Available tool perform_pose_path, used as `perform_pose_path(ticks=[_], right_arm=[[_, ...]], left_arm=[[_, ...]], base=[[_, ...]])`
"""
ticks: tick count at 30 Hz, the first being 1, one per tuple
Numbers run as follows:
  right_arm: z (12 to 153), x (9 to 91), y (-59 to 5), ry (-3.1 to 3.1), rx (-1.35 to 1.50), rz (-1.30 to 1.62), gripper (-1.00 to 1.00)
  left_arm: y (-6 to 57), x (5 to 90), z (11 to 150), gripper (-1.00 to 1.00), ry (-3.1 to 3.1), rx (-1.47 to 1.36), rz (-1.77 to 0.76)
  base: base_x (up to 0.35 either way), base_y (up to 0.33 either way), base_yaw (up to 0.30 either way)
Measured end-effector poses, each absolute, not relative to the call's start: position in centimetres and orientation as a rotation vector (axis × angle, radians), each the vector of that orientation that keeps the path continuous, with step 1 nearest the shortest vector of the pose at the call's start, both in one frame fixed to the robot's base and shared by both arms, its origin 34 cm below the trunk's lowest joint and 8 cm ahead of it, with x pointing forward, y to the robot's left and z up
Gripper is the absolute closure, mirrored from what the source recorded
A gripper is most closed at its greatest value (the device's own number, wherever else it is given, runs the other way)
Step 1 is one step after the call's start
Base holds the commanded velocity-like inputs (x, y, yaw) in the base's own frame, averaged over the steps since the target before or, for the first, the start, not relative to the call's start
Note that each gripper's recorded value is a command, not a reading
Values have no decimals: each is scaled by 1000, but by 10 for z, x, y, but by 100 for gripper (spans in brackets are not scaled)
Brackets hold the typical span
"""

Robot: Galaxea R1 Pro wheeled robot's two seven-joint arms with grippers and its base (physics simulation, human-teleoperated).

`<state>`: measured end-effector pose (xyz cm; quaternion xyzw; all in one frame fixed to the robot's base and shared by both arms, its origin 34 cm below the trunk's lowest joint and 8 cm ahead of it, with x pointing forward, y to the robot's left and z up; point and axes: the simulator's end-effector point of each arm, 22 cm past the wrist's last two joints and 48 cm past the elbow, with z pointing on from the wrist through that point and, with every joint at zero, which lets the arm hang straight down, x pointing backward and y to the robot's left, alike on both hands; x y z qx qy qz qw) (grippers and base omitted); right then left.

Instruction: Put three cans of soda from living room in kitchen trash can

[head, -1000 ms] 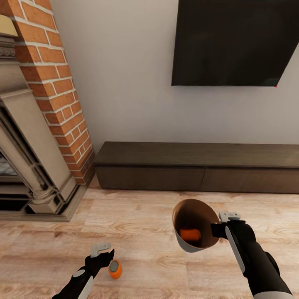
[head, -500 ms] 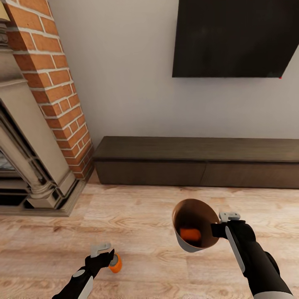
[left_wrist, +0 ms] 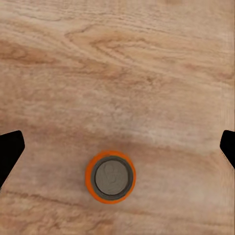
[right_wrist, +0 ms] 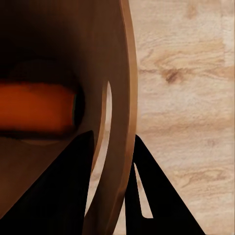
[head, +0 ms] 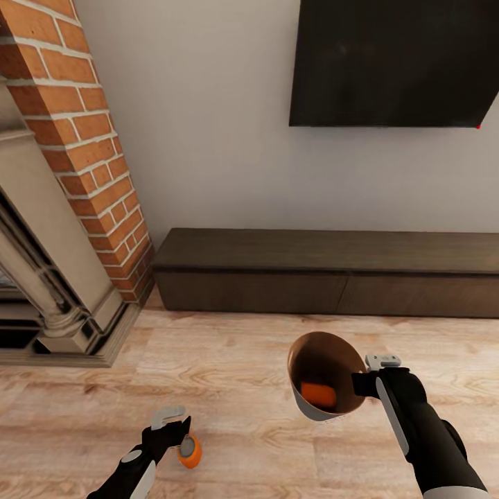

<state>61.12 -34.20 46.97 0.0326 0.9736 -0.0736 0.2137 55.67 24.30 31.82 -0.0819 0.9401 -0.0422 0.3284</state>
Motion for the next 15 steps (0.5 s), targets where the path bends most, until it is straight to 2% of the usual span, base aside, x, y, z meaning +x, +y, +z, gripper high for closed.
perform_pose_path(ticks=[15], right_arm=[[462,609,-341,2717,88,-202,100]], left_arm=[[243,552,312,-100,2474,-216,-109]], base=[[27,0,0]])
